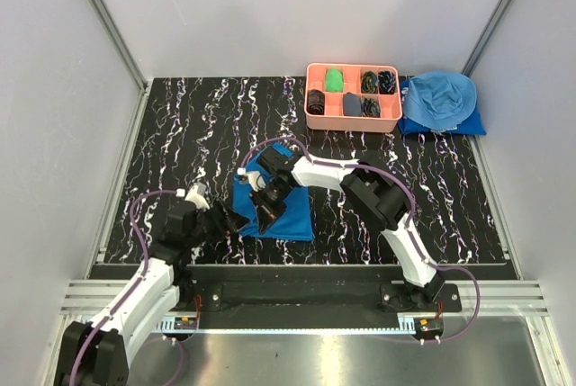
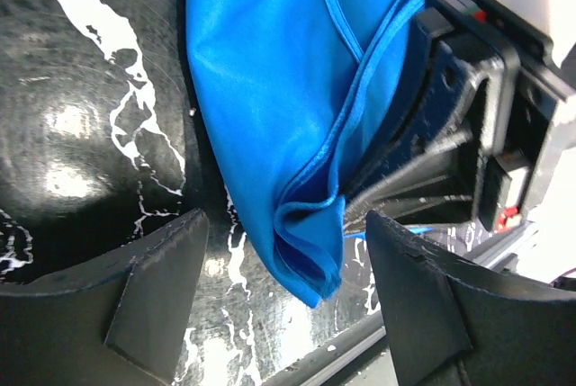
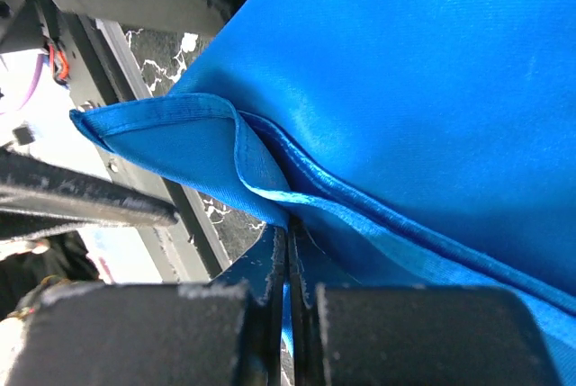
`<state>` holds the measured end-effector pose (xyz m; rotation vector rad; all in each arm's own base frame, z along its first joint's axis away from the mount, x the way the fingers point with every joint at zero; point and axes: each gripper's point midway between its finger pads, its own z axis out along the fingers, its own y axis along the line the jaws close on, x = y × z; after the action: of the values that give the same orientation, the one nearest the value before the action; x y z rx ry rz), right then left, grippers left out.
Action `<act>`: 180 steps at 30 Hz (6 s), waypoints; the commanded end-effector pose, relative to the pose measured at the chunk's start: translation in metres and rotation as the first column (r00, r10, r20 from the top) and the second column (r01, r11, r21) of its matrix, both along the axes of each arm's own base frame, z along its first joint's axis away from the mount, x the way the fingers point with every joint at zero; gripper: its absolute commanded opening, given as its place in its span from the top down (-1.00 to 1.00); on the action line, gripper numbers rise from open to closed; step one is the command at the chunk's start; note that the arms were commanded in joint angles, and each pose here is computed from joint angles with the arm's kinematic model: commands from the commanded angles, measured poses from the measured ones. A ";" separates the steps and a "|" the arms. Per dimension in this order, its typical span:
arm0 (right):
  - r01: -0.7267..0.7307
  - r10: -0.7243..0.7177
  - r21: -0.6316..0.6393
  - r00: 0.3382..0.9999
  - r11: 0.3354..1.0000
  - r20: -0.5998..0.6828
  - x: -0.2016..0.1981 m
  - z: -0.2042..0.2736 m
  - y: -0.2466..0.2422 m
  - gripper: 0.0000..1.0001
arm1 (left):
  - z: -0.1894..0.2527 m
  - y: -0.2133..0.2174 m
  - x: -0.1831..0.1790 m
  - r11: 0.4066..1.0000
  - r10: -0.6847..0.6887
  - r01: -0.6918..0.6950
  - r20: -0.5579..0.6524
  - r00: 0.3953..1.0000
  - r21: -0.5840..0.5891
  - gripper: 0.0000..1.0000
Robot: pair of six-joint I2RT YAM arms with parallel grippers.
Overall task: Fold the napkin, place the utensils inside, and roll it up
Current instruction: Roll the napkin with the utensil
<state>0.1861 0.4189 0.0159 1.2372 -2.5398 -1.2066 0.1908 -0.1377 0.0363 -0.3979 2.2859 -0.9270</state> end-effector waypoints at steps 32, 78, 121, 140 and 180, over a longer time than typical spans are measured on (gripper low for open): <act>0.056 -0.056 -0.001 0.998 0.998 0.038 0.020 0.027 -0.004 0.70 | -0.003 -0.015 -0.001 0.998 -0.037 0.029 -0.123 0.992 -0.064 1.00; 0.060 -0.098 0.082 0.389 0.995 0.916 0.001 0.026 -0.009 -0.93 | 0.026 -0.009 0.009 0.961 -0.134 0.061 -0.266 0.955 -0.268 1.00; -0.091 0.131 -0.106 0.864 0.990 0.486 -0.028 0.012 -0.027 1.00 | 0.027 0.037 0.048 0.992 0.127 -0.128 -0.029 0.991 -0.010 -0.60; -0.109 0.115 0.059 0.986 0.992 -0.122 -0.022 0.012 -0.018 1.00 | 0.039 -0.001 0.027 0.996 -0.085 0.080 0.308 0.948 0.030 -0.69; -0.002 0.037 0.137 0.966 0.991 -0.254 0.030 0.050 -0.025 0.30 | 0.006 -0.009 0.031 0.985 -0.095 0.083 0.069 0.993 0.150 1.00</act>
<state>0.1865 0.3936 0.0217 0.9248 -2.1794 -1.3850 0.2096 -0.1530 0.0354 -0.1296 2.2812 -0.8647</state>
